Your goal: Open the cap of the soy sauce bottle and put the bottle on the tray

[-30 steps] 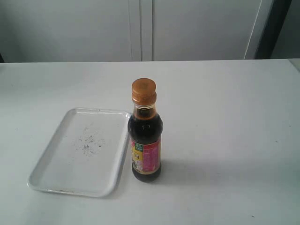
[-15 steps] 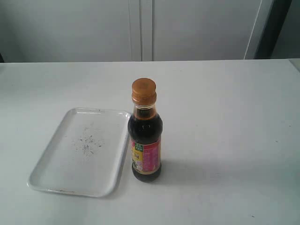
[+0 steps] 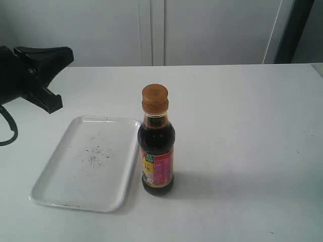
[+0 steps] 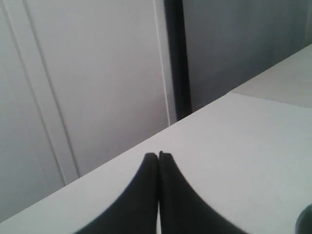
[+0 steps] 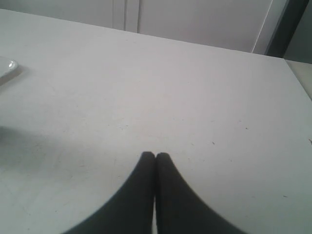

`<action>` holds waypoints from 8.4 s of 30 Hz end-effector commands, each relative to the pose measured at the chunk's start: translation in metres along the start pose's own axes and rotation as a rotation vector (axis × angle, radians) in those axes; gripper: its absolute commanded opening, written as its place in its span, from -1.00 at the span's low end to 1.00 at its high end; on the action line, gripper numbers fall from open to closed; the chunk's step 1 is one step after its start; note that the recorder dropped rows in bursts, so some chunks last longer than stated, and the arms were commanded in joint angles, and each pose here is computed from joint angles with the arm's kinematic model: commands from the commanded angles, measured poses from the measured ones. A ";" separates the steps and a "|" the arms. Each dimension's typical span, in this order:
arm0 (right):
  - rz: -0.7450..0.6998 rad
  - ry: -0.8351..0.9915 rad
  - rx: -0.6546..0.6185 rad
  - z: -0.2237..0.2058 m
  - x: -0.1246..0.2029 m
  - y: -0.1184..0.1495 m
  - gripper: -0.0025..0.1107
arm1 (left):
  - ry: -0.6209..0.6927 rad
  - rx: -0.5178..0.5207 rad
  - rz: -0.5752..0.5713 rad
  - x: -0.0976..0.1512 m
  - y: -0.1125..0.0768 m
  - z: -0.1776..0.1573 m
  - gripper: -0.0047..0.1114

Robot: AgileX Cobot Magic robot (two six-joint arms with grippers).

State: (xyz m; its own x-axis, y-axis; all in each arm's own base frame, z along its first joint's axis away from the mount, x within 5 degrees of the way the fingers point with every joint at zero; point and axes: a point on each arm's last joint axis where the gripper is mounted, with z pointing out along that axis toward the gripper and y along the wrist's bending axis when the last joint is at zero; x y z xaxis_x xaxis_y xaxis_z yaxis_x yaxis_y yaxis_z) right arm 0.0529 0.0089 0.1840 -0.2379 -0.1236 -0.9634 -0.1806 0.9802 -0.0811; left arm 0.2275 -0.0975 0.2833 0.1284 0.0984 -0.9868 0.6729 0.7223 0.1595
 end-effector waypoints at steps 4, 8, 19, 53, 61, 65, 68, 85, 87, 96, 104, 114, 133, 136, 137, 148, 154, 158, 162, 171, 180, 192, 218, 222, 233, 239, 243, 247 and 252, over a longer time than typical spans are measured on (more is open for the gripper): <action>-0.005 -0.002 0.004 0.000 0.002 0.000 -0.96 | -0.119 0.216 -0.078 -0.006 -0.008 0.019 -0.12; -0.005 -0.002 0.004 0.000 0.002 0.000 -0.96 | -0.083 0.275 -0.184 -0.007 -0.005 0.032 0.61; -0.005 -0.002 0.004 0.000 0.002 0.000 -0.96 | -0.095 0.408 -0.195 -0.015 -0.037 0.045 0.81; -0.005 -0.002 0.004 0.000 0.002 0.000 -0.96 | -0.114 0.486 -0.211 0.002 -0.083 0.079 0.81; -0.005 -0.002 0.004 0.000 0.002 0.000 -0.96 | -0.032 0.512 -0.218 0.029 -0.087 0.088 0.81; -0.005 -0.002 0.004 0.000 0.002 0.000 -0.96 | -0.003 0.517 -0.215 0.041 -0.089 0.092 0.81; -0.005 -0.002 0.004 0.000 0.002 0.000 -0.96 | 0.013 0.521 -0.213 0.047 -0.090 0.093 0.81; -0.005 -0.002 0.004 0.000 0.002 0.000 -0.96 | 0.112 0.536 -0.186 0.090 -0.095 0.102 0.77; -0.005 -0.002 0.004 0.000 0.002 0.000 -0.96 | 0.119 0.537 -0.185 0.093 -0.095 0.103 0.74; -0.005 -0.002 0.004 0.000 0.002 0.000 -0.96 | 0.151 0.545 -0.162 0.110 -0.098 0.105 0.73; -0.005 -0.002 0.004 0.000 0.002 0.000 -0.96 | 0.163 0.545 -0.130 0.120 -0.098 0.106 0.73; -0.005 -0.002 0.004 0.000 0.002 0.000 -0.96 | 0.171 0.568 -0.109 0.123 -0.100 0.105 0.31; -0.005 -0.002 0.004 0.000 0.002 0.000 -0.96 | 0.179 0.694 -0.004 0.126 -0.109 0.098 -0.92; -0.005 -0.002 0.004 0.000 0.002 0.000 -0.96 | 0.179 0.694 -0.004 0.126 -0.109 0.098 -0.92; -0.005 -0.002 0.004 0.000 0.002 0.000 -0.96 | 0.179 0.694 -0.004 0.126 -0.109 0.098 -0.92; -0.114 0.001 0.022 0.000 0.002 -0.002 -0.96 | 0.177 0.694 -0.003 0.126 -0.109 0.098 -0.92; -0.120 -0.083 0.031 0.000 -0.006 -0.002 -0.96 | 0.174 0.695 0.008 0.126 -0.109 0.098 -0.92; -0.116 -0.205 0.046 -0.002 -0.017 -0.003 -0.96 | 0.174 0.695 0.008 0.126 -0.109 0.098 -0.92; -0.021 -0.337 0.045 -0.005 -0.028 -0.003 -0.96 | 0.174 0.695 0.008 0.126 -0.109 0.098 -0.92; 0.322 -0.495 -0.012 -0.011 -0.041 -0.006 -0.96 | 0.174 0.695 0.008 0.126 -0.109 0.098 -0.92; 0.355 -0.510 -0.023 -0.011 -0.042 -0.006 -0.96 | 0.174 0.697 0.009 0.126 -0.109 0.098 -0.92; 0.231 -0.503 -0.001 0.006 -0.104 -0.010 -0.96 | 0.174 0.697 0.009 0.126 -0.109 0.098 -0.92; -0.524 -0.460 -0.398 0.183 -0.161 0.029 -0.96 | 0.174 0.697 0.009 0.126 -0.109 0.098 -0.92; -0.532 -0.472 -0.455 0.209 -0.150 0.035 -0.96 | 0.174 0.697 0.009 0.126 -0.109 0.098 -0.92; -0.710 -0.535 -0.631 0.257 -0.116 0.051 -0.96 | 0.174 0.700 0.011 0.126 -0.109 0.098 -0.92; -0.814 -0.563 -0.665 0.265 -0.099 0.056 -0.96 | 0.175 0.701 0.011 0.126 -0.109 0.098 -0.92; -0.823 -0.599 -0.674 0.265 -0.098 0.060 -0.96 | 0.175 0.701 0.011 0.126 -0.109 0.098 -0.92; -0.867 -0.628 -0.698 0.262 -0.098 0.073 -0.96 | 0.175 0.701 0.011 0.126 -0.109 0.098 -0.92; -0.868 -0.645 -0.727 0.259 -0.099 0.083 -0.96 | 0.175 0.701 0.011 0.126 -0.109 0.098 -0.92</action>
State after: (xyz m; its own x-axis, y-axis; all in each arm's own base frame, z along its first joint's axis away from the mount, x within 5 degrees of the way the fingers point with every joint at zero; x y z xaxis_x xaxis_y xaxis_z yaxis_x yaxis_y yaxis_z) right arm 0.3097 0.1382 0.2035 0.6574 -0.3951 -0.6417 -0.5734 0.2902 -0.7661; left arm 0.2457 -0.2312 0.1478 0.0500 0.2223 -0.9737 0.9847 0.1523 0.0853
